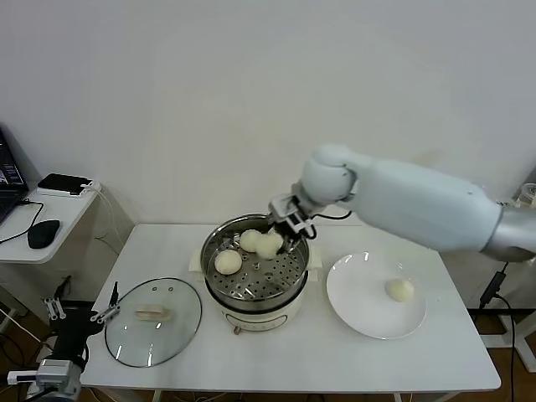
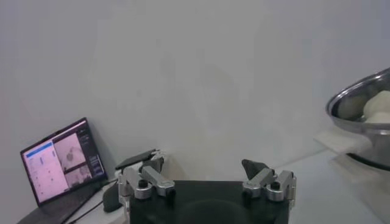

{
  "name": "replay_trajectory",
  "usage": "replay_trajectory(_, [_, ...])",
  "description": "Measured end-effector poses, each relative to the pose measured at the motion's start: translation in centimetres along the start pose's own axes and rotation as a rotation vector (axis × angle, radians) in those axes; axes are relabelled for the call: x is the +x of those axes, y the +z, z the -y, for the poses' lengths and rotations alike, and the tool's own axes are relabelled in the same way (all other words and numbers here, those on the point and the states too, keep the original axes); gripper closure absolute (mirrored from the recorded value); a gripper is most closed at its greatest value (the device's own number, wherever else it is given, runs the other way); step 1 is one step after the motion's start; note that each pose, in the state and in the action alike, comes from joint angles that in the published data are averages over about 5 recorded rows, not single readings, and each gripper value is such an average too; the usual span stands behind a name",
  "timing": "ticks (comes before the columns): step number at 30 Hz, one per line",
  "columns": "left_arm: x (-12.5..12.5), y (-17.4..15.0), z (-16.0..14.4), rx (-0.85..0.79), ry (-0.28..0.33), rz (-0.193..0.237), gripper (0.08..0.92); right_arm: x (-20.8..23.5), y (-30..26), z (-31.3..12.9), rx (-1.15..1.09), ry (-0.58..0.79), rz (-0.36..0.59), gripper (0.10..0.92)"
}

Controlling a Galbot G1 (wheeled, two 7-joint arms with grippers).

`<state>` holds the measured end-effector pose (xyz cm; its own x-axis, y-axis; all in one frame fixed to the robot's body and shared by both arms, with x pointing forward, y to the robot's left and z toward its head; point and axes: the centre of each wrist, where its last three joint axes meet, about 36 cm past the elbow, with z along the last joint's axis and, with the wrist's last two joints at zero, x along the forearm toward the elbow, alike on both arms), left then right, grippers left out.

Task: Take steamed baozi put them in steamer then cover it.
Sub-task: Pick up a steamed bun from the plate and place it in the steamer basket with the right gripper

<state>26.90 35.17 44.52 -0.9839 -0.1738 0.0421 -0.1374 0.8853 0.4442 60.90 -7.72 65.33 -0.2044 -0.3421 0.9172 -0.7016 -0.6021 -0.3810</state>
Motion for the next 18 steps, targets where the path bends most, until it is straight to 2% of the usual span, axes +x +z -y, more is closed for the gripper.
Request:
replay_trajectory(9, [0.2, 0.1, -0.3, 0.004, -0.015, -0.004, 0.177, -4.7, -3.2, 0.2, 0.21, -0.076, -0.004, 0.445])
replay_trajectory(18, [0.1, 0.3, -0.4, 0.005, -0.021, -0.008, 0.177, -7.1, -5.2, -0.2, 0.342, -0.113, 0.001, 0.441])
